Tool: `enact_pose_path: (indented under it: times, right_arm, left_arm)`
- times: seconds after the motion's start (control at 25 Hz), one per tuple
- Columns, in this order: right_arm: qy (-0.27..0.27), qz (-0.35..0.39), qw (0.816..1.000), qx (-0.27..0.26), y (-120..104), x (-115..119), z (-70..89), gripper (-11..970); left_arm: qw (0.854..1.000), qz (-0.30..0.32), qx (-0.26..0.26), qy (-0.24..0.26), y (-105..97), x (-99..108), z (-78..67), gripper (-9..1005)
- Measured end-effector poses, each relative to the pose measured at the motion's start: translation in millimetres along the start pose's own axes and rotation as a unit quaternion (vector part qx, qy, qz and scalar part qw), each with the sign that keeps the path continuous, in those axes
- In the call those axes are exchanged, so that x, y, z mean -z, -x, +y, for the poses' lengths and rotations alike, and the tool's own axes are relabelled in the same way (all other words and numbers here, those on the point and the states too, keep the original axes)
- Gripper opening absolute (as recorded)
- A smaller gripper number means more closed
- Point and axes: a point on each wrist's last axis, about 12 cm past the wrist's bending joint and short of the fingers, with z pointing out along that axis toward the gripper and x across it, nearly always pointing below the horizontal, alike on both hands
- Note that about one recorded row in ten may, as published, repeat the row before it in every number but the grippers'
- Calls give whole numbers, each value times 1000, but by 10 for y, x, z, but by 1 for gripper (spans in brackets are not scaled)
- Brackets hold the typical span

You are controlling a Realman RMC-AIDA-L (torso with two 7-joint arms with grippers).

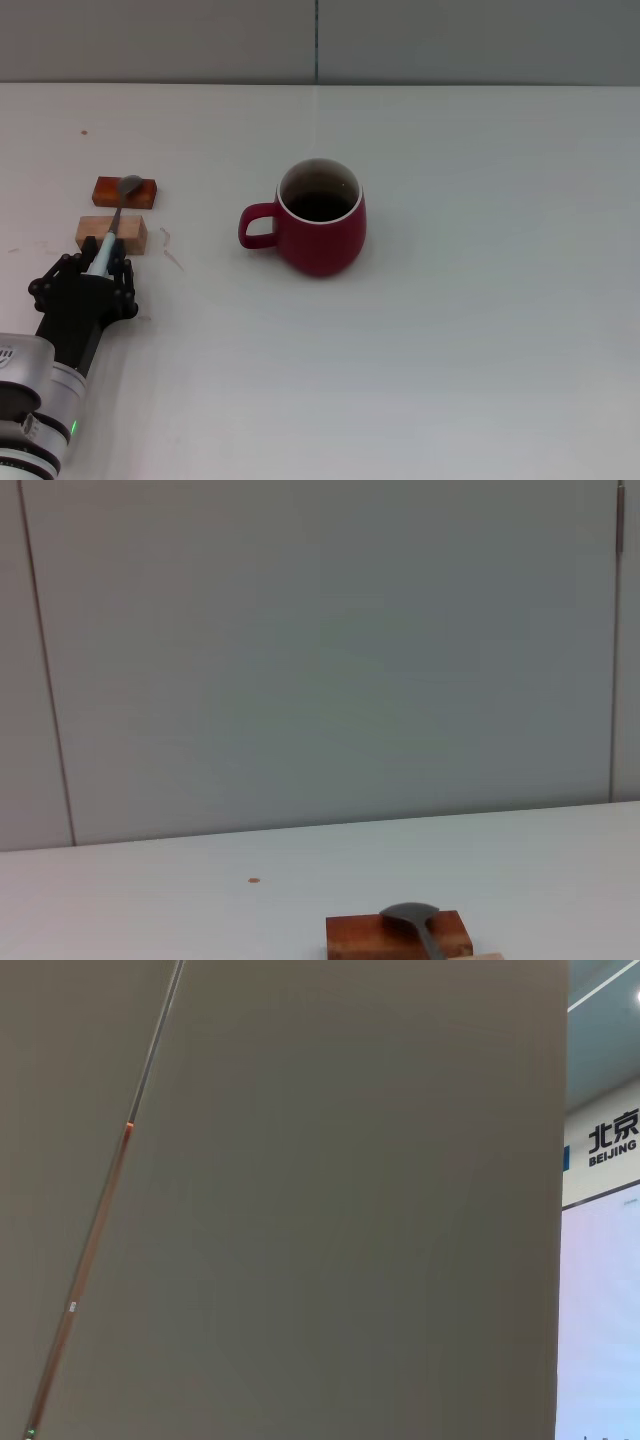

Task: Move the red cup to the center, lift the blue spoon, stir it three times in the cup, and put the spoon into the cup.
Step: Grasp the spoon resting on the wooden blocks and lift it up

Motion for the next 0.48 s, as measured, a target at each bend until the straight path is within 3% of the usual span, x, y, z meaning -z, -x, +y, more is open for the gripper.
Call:
enact_pose_path:
  times: [0.48]
  right_arm:
    - [-1, -4, 1000, 0, 7, 32, -7, 678]
  left_arm:
    - [1000, 1, 0, 0, -6, 8, 2, 280]
